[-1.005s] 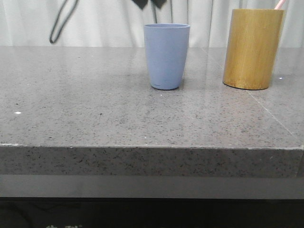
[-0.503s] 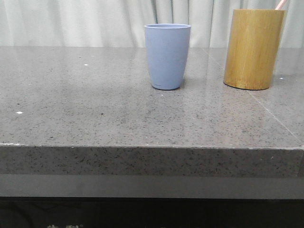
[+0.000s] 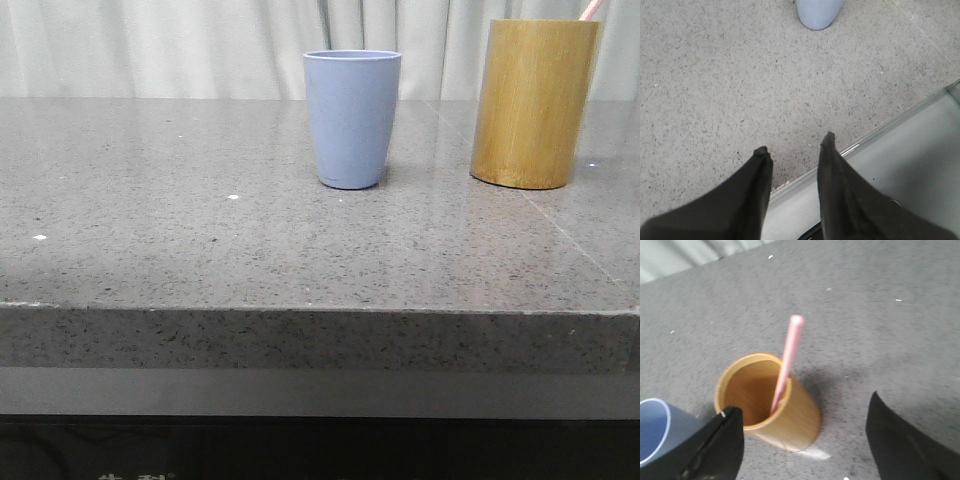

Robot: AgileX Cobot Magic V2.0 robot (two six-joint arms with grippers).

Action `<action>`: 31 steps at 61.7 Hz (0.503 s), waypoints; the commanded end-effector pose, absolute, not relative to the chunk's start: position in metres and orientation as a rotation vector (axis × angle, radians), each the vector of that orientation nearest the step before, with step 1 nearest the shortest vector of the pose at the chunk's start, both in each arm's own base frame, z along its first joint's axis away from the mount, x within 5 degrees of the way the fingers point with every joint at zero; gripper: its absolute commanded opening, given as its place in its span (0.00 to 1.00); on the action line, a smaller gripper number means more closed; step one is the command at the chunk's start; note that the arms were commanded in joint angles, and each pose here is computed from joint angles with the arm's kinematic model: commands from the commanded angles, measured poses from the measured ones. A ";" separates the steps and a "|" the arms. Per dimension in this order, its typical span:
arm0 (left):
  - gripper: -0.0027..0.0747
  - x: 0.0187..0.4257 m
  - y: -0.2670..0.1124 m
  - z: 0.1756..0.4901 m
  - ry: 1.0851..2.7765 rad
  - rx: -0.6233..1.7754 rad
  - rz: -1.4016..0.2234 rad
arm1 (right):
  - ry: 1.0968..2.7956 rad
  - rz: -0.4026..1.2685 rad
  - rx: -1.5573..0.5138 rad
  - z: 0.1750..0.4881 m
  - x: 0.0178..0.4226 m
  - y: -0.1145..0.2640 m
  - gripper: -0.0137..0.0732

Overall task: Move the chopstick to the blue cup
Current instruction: 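Grasp the pink chopstick in the bamboo cup with the right gripper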

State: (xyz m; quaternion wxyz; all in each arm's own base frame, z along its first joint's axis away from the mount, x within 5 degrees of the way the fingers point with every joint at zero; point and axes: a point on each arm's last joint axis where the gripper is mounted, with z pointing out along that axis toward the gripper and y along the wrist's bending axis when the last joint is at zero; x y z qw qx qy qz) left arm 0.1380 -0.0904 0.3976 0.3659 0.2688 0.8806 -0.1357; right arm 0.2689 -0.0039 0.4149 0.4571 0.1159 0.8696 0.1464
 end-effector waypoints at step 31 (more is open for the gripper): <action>0.34 0.131 -0.087 0.407 2.165 0.652 -0.382 | 2.194 0.428 0.230 0.412 0.360 -0.009 0.74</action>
